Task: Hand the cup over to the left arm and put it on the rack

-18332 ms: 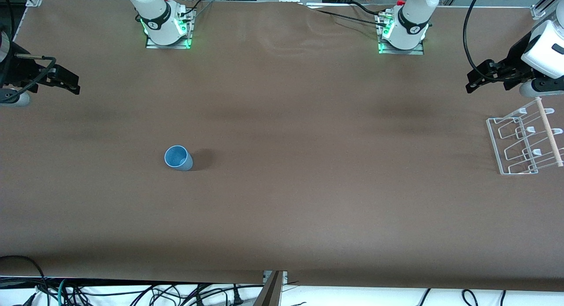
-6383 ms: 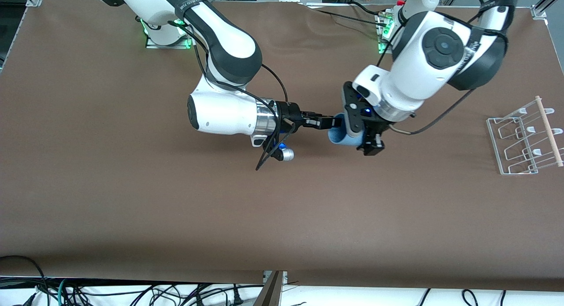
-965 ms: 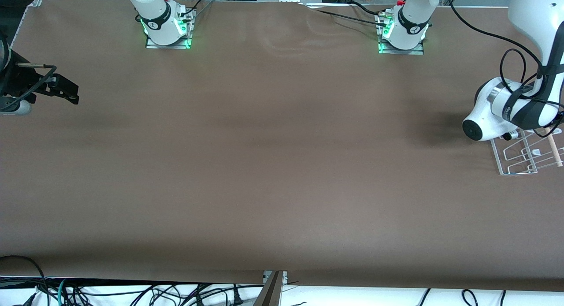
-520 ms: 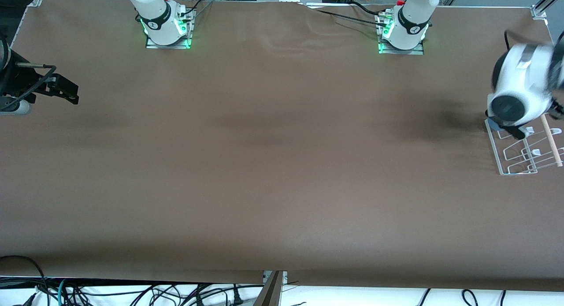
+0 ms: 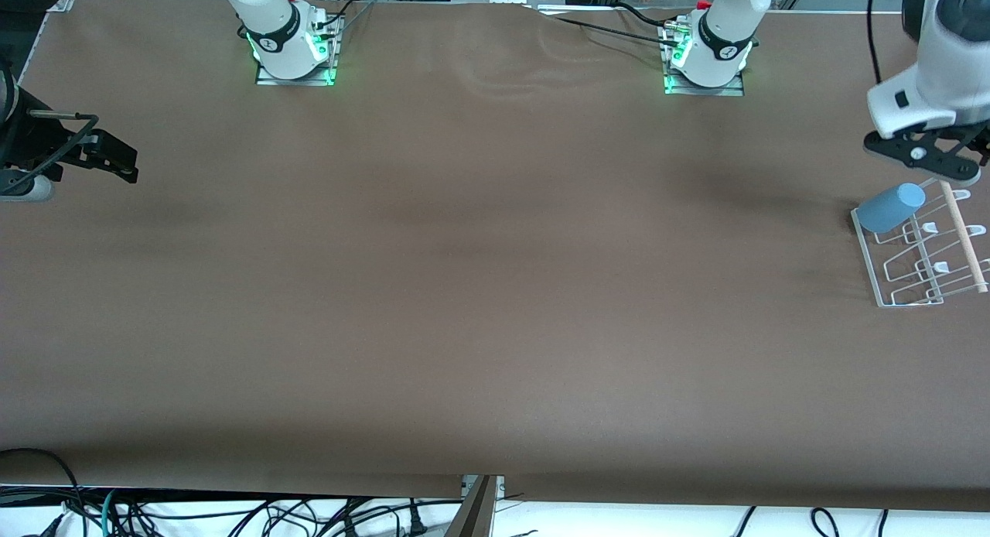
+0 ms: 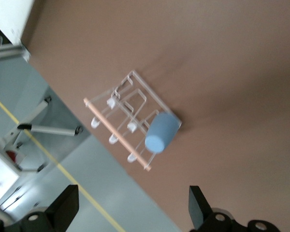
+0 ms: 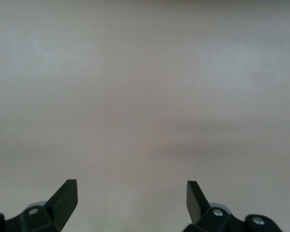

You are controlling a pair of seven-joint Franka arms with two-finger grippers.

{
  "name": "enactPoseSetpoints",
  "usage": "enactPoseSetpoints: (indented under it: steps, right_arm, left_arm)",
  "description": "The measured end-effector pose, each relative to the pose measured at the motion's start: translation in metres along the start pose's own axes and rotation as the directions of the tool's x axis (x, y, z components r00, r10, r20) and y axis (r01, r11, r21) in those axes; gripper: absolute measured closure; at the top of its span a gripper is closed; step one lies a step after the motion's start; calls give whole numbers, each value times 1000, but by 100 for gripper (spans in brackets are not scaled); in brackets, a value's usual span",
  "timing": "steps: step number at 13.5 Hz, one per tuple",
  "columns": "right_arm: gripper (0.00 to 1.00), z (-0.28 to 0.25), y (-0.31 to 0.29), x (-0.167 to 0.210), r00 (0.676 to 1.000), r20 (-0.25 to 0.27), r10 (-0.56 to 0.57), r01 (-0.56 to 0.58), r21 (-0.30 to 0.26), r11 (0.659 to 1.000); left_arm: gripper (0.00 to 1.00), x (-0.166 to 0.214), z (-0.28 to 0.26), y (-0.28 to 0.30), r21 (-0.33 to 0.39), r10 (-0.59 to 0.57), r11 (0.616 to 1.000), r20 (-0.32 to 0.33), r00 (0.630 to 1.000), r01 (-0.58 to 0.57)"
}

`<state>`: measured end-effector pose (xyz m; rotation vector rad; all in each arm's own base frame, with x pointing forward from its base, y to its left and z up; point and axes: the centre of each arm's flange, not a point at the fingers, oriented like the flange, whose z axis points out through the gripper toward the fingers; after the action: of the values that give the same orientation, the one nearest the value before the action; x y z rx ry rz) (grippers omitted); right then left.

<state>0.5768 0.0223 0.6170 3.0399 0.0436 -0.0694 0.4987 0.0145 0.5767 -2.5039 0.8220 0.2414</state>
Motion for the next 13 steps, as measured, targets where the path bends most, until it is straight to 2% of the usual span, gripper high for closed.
enactPoseSetpoints:
  steps: [2, 3, 4, 6, 10, 11, 13]
  right_arm:
    - [0, 0, 0, 0, 1000, 0, 0, 0, 4, 1000]
    - [0, 0, 0, 0, 1000, 1, 1, -1, 11, 1000]
    - [0, 0, 1, 0, 1000, 1, 5, -5, 20, 1000]
    - [0, 1, 6, 0, 1000, 3, 15, -15, 34, 999]
    - [0, 1, 7, 0, 1000, 3, 18, -18, 36, 999]
    - [0, 1, 7, 0, 1000, 3, 18, -18, 36, 999]
    - [0, 1, 7, 0, 1000, 3, 18, -18, 37, 999]
  left_arm:
    - [0, -13, -33, -16, -139, -110, 986, -134, 985, 92]
    - [0, -25, -37, -28, -244, -198, 958, -184, 963, 150]
    - [0, -37, -32, -42, -341, -289, 917, -205, 935, 209]
    - [0, -48, -18, -55, -452, -456, 822, -156, 876, 347]
    - [0, -18, -31, -27, -475, -676, 649, 0, 737, 595]
    - [0, -11, -36, -20, -473, -704, 619, 21, 710, 627]
    - [0, -6, -38, -14, -472, -723, 595, 41, 690, 651]
